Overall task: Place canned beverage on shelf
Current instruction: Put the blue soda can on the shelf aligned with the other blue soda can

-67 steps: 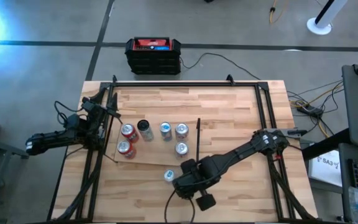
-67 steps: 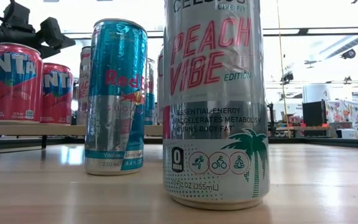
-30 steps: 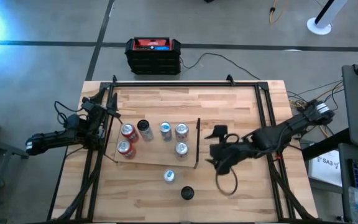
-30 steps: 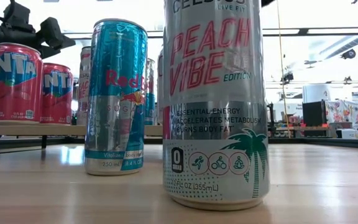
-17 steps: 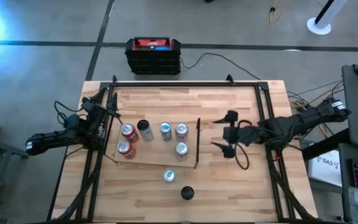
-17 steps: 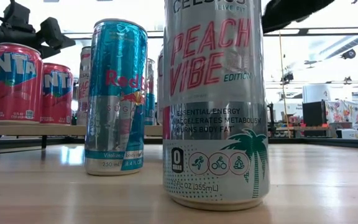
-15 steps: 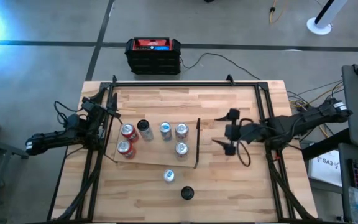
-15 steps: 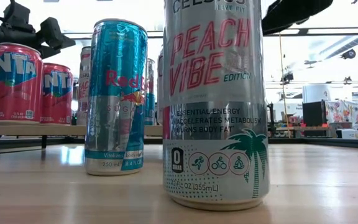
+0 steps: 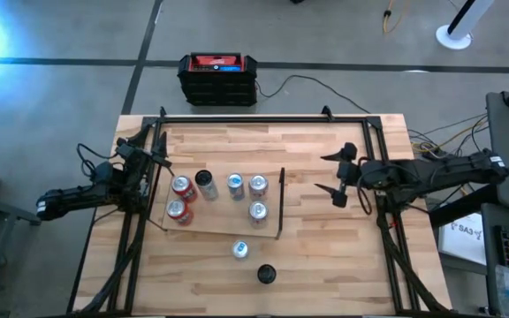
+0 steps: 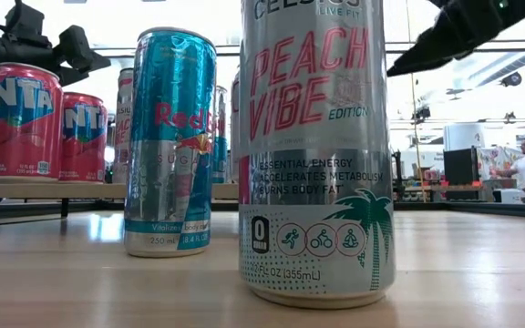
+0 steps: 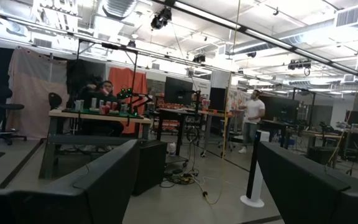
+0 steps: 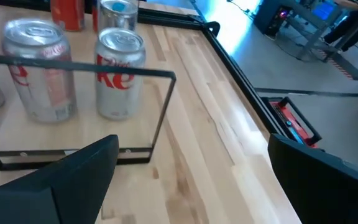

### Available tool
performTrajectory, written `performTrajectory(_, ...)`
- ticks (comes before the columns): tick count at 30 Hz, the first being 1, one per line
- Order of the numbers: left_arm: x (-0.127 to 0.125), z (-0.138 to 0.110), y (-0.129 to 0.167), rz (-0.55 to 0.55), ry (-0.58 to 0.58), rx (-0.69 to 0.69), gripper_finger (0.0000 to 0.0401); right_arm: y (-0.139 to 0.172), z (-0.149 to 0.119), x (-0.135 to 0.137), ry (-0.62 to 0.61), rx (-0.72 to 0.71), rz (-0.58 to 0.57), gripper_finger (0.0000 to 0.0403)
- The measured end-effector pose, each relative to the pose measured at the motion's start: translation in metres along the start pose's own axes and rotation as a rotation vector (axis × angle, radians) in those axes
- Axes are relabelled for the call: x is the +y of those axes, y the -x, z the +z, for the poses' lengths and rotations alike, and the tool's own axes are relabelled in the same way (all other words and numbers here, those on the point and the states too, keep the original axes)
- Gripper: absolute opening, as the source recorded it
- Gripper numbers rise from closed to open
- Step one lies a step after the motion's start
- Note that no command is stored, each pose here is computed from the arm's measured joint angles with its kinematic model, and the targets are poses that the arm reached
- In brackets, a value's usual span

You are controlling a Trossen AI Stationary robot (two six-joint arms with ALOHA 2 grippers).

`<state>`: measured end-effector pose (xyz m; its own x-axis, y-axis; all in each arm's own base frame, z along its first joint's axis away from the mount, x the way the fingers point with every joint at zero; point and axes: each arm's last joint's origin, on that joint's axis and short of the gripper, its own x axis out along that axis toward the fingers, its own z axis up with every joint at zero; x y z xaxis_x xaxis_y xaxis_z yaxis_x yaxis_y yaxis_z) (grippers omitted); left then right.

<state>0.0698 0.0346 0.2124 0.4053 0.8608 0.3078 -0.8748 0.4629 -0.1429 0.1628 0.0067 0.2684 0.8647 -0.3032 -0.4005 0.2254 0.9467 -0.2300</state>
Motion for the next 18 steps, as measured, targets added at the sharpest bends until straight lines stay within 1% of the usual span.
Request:
performTrajectory(4, 0.0, 0.0, 0.0, 0.0, 0.0, 0.0, 0.0311, 0.001, -0.01, 0.0, 0.012, 0.009, -0.004, 0.0398)
performTrajectory(11, 0.0, 0.0, 0.0, 0.0, 0.0, 0.0, 0.0311, -0.004, -0.016, 0.002, 0.158, 0.04, 0.0, 0.0398)
performTrajectory(15, 0.0, 0.0, 0.0, 0.0, 0.0, 0.0, 0.0311, -0.004, -0.017, 0.002, 0.154, 0.04, 0.001, 0.0398)
performTrajectory(18, 0.0, 0.0, 0.0, 0.0, 0.0, 0.0, 0.0311, 0.003, -0.017, -0.001, 0.109, 0.004, -0.005, 0.0398)
